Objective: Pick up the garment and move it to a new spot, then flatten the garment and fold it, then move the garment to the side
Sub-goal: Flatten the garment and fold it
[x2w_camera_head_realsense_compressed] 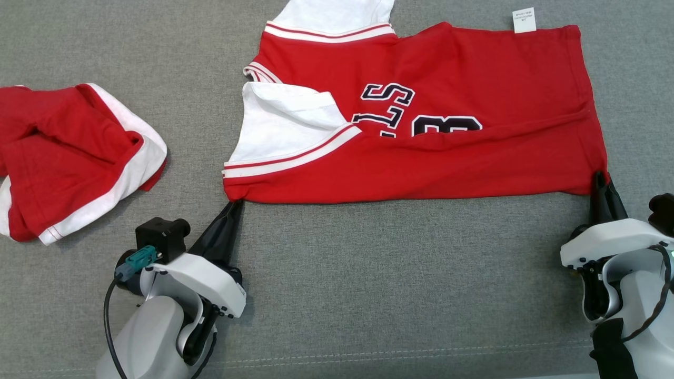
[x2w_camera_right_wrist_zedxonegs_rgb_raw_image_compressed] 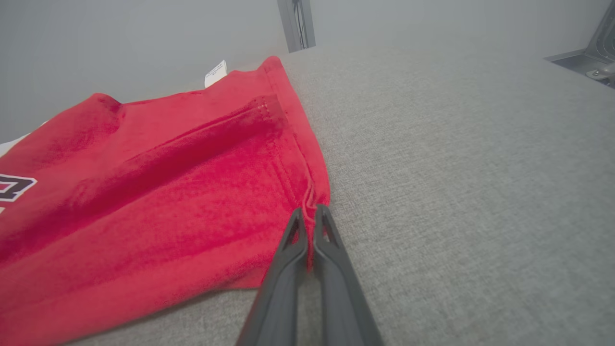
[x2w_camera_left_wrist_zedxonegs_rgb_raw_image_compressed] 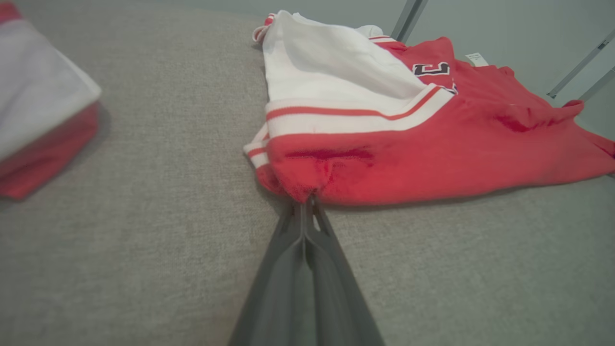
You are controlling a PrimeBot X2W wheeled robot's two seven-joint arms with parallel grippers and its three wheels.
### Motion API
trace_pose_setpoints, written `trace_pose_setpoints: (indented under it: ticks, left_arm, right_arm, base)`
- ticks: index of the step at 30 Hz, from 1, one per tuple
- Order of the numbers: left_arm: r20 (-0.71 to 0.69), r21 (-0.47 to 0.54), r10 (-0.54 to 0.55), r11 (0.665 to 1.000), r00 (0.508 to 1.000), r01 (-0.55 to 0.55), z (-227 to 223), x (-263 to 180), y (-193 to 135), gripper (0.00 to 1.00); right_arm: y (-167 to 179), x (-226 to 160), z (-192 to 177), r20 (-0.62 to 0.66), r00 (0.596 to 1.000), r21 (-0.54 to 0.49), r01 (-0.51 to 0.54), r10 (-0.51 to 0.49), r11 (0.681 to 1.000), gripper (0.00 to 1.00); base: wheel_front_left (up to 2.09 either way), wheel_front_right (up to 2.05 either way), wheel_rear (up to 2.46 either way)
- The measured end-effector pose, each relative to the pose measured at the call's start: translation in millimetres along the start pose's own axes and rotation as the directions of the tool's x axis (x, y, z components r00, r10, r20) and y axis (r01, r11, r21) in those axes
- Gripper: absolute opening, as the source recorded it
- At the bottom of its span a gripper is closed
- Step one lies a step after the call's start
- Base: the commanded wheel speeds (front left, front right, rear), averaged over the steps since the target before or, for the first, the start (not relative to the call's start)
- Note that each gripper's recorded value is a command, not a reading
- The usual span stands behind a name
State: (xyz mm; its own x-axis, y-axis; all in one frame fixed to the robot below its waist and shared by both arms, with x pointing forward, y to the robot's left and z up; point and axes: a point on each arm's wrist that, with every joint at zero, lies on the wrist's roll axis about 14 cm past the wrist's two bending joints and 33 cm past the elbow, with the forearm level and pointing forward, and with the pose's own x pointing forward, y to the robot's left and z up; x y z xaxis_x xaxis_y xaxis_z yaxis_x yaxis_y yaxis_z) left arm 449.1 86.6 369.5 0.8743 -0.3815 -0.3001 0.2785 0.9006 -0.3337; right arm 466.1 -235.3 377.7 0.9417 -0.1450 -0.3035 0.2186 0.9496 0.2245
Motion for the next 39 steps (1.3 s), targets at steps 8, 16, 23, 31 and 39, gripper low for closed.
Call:
trace_pose_setpoints:
  ticks: [8, 16, 23, 31, 39]
  left_arm:
    - [0.007, 0.035, -0.008, 0.999, 1.000, 0.008, 6, -6, 1, 0.00]
    - [-0.017, 0.050, 0.039, 0.998, 0.999, -0.039, -1, -36, 9, 0.00]
    - [-0.020, 0.055, 0.077, 0.996, 0.997, -0.075, -7, -62, 11, 0.00]
    - [-0.008, 0.050, 0.063, 0.997, 0.998, -0.062, -5, -63, 4, 0.00]
    - [-0.006, 0.043, 0.000, 0.999, 1.000, 0.000, -5, -51, -16, 1.00]
  right_arm:
    - [2, -2, 7, 0.017, 1.000, 0.008, -0.003, 0.002, 1.000, 0.00]
    - [-2, -23, 11, 0.025, 1.000, 0.026, 0.008, -0.009, 1.000, 0.00]
    - [-1, -46, 3, 0.006, 1.000, 0.026, -0.003, 0.003, 1.000, 0.00]
    - [0, -49, 2, 0.002, 1.000, 0.025, -0.009, 0.009, 1.000, 0.00]
    - [1, -46, -4, -0.015, 1.000, 0.012, -0.014, 0.015, 1.000, 0.00]
  base:
    - [0.00, 0.00, 0.00]
    - [0.00, 0.00, 0.00]
    - [0.00, 0.00, 0.00]
    - [0.00, 0.00, 0.00]
    - [0.00, 0.00, 0.00]
